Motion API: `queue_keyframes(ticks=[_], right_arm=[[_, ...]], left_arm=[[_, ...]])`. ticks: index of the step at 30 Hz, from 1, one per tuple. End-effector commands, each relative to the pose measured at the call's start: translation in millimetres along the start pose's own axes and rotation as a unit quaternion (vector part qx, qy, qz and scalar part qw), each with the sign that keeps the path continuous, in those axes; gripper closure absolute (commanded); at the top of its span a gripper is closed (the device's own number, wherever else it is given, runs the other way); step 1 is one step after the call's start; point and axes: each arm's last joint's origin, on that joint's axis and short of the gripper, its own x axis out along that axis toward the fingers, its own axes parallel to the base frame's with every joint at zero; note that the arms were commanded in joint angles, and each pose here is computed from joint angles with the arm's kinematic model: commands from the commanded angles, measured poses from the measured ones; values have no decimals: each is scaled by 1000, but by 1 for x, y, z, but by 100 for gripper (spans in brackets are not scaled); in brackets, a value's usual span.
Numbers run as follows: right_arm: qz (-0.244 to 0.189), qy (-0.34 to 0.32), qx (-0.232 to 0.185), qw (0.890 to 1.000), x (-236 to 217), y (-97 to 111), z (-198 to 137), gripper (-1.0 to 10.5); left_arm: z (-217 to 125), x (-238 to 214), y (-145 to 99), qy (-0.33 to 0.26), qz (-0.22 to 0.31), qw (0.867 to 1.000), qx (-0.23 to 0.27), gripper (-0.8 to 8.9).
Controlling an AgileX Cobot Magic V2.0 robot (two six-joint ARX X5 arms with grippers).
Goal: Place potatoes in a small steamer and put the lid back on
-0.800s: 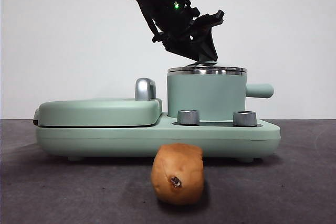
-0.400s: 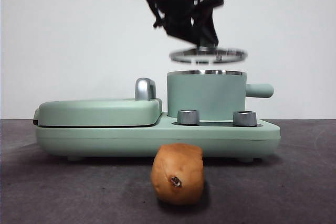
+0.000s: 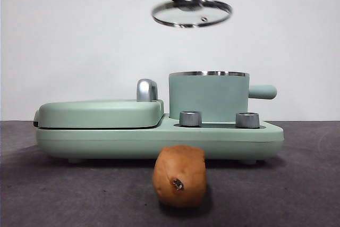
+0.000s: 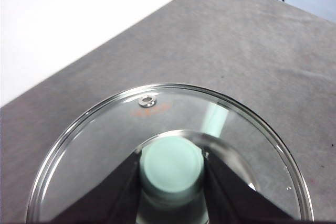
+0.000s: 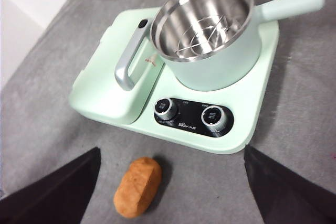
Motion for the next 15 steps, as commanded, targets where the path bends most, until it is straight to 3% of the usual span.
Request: queue_keyframes(ticks=[1,8,15], right_arm=[[5,18,6,1000,9,11,11,512],[-5,112,-1,994,61,40,10,513],[-28,217,-17,976,127,66,-17,513]], left_arm=[[17,-27,5,-32,10,999,2,737],[20,-76,23,-18,40,999,-16,738],[16,-117,26,12,53,998,-31,761]])
